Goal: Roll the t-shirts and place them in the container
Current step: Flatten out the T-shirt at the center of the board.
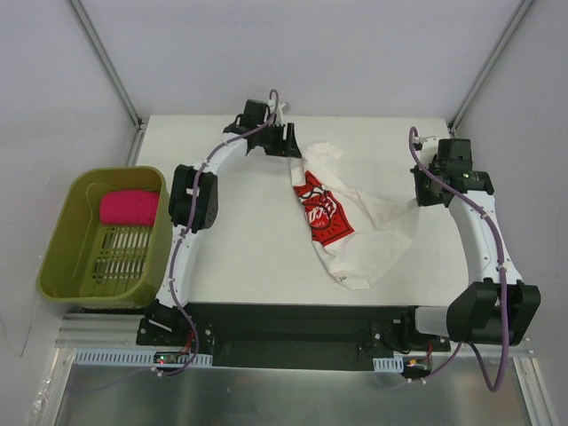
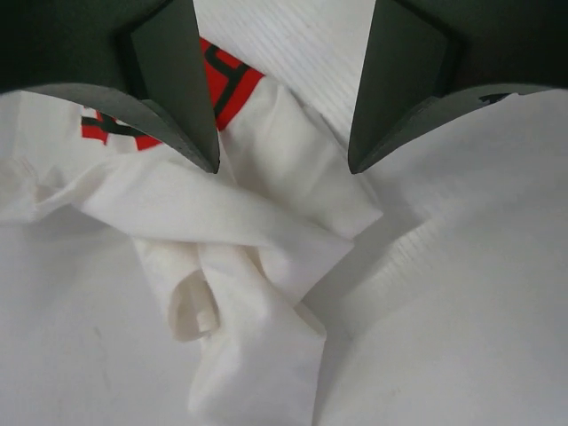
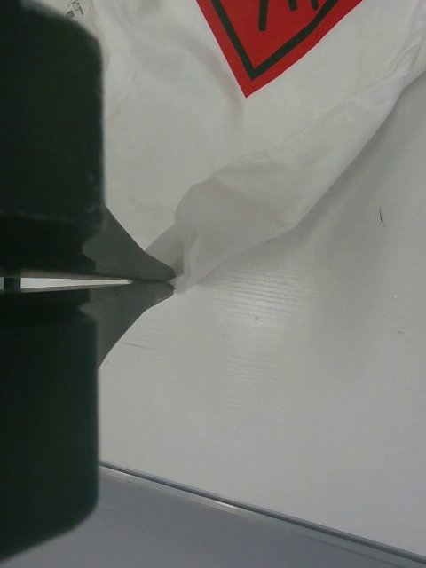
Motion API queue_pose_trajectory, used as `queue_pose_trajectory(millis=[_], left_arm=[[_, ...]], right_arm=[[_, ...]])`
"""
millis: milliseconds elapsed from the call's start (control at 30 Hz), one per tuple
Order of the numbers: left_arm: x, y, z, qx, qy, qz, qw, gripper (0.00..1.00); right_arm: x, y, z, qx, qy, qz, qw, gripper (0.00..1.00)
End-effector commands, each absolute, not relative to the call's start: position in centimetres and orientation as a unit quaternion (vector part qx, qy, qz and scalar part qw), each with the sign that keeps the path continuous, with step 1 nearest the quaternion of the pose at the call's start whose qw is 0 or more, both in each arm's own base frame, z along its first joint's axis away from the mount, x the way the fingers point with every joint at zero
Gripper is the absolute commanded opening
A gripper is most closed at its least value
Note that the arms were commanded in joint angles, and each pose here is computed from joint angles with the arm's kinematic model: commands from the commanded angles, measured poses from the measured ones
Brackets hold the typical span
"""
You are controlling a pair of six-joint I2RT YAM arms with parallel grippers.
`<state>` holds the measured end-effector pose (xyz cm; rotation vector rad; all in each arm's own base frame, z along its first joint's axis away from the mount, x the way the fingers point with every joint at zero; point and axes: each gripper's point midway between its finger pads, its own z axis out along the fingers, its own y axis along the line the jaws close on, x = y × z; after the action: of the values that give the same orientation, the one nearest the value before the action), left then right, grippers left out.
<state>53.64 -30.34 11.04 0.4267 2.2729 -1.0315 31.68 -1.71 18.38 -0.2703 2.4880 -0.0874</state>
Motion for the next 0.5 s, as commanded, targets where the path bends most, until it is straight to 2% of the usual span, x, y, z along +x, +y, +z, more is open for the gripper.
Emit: queue_pose_trajectory(millis=[0, 200, 367, 433, 467], left_arm=[[54.7, -31.5, 7.7, 0.122, 0.877, -0.362, 0.290, 0.58], [54.5, -31.6, 5.2, 0.104, 0.887, -0.361, 0.268, 0.57], [52.8, -31.3, 3.4, 0.098, 0.896, -0.362, 0.237, 0.43], [52.0, -31.0, 3.0, 0.101, 0.899, -0.360, 0.227, 0.34], [51.7, -30.9, 2.9, 0.102, 0.903, -0.352, 0.225, 0.11]], right_arm=[[31.6, -2.2, 21.0, -0.090, 0.938, -0.042, 0.333, 0.01], [30.6, -3.2, 20.6, -0.081, 0.941, -0.061, 0.321, 0.01], [30.7, -3.5, 20.0, -0.085, 0.942, -0.064, 0.319, 0.01], [31.0, -3.7, 19.7, -0.082, 0.943, -0.065, 0.317, 0.01], [31.1, -3.8, 19.6, -0.079, 0.943, -0.066, 0.317, 0.01]])
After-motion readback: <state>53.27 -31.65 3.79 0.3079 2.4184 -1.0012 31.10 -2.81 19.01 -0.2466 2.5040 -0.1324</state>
